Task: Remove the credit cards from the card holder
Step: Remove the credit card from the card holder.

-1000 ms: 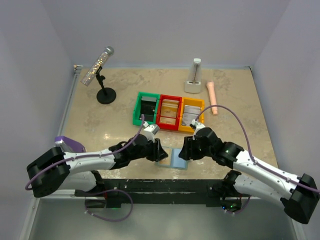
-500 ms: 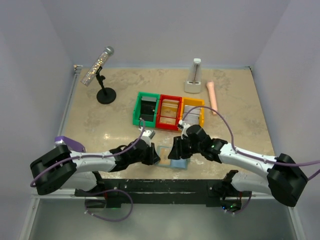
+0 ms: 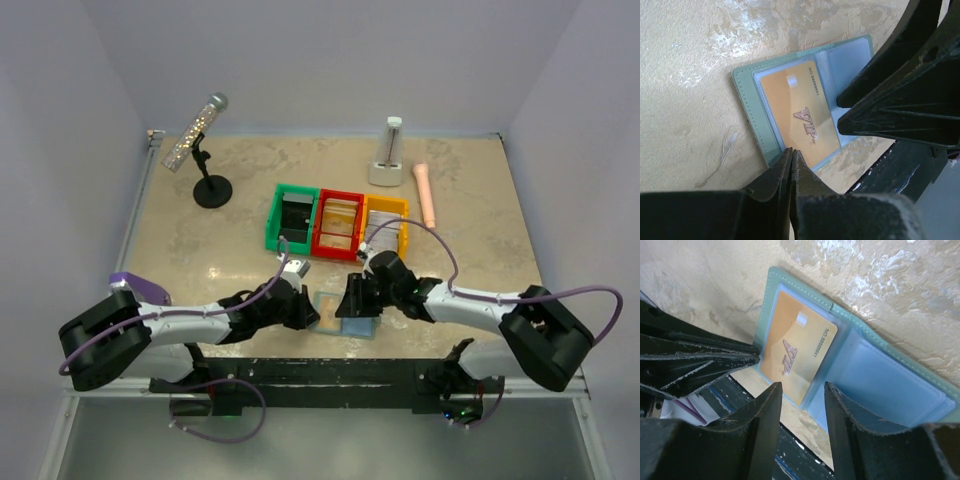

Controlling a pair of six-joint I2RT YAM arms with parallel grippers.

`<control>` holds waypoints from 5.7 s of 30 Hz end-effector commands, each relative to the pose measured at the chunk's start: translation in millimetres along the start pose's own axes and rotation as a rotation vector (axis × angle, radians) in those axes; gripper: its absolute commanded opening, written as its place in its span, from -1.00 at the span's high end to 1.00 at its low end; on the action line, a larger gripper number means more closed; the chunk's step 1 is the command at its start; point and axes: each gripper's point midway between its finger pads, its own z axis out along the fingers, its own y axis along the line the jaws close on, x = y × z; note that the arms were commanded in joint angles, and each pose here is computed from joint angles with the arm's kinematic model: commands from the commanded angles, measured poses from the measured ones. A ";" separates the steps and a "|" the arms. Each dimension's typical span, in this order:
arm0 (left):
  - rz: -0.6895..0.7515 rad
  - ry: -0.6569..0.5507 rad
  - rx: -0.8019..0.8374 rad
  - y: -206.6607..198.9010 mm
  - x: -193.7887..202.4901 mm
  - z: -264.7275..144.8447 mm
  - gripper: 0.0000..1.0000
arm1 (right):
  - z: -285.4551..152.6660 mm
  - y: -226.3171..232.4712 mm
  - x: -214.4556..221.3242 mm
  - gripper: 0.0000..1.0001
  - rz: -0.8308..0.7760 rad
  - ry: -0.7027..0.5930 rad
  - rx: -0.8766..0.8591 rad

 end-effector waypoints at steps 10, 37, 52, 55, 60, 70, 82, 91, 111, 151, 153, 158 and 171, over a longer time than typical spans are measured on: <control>-0.039 -0.007 0.028 6.9 11.3 -4.8 1.00 | 10.2 0.5 -10.8 0.15 0.027 -0.009 -0.038; 0.022 0.003 0.091 -27.9 -14.3 3.9 1.00 | 12.3 7.3 -6.9 0.11 0.053 0.005 -0.099; -0.025 0.038 -0.055 12.7 9.2 12.6 1.00 | 12.2 3.9 -3.5 0.10 0.093 0.001 -0.099; -0.037 0.049 -0.072 19.2 15.6 13.3 1.00 | 14.1 1.0 -0.5 0.10 0.119 -0.001 -0.103; -0.052 0.059 -0.075 23.9 22.5 13.2 1.00 | 16.4 -0.4 1.0 0.09 0.140 -0.008 -0.118; -0.061 0.059 -0.049 19.9 23.7 10.6 1.00 | 18.6 3.2 -4.9 0.15 0.147 -0.023 -0.149; -0.060 0.057 -0.040 18.1 22.9 9.9 1.00 | 19.9 3.3 -4.7 0.51 0.145 -0.020 -0.154; -0.067 0.050 -0.035 15.3 19.5 6.4 1.00 | 16.0 -0.1 -2.8 0.69 0.124 -0.020 -0.142; -0.038 0.018 -0.055 11.5 4.1 1.9 1.00 | 9.0 -3.8 0.4 0.80 0.099 -0.023 -0.124; -0.074 0.075 -0.132 34.4 26.5 11.4 1.00 | -9.1 -18.2 2.1 0.87 0.117 -0.068 -0.109; -0.074 0.077 -0.132 35.0 27.5 11.3 1.00 | -9.7 -19.4 2.1 0.87 0.121 -0.070 -0.105; -0.079 0.079 -0.130 35.5 29.0 11.9 1.00 | -11.3 -21.7 1.9 0.87 0.125 -0.075 -0.101; -0.083 0.083 -0.132 37.4 31.5 11.8 1.00 | -15.4 -25.0 1.4 0.85 0.127 -0.084 -0.096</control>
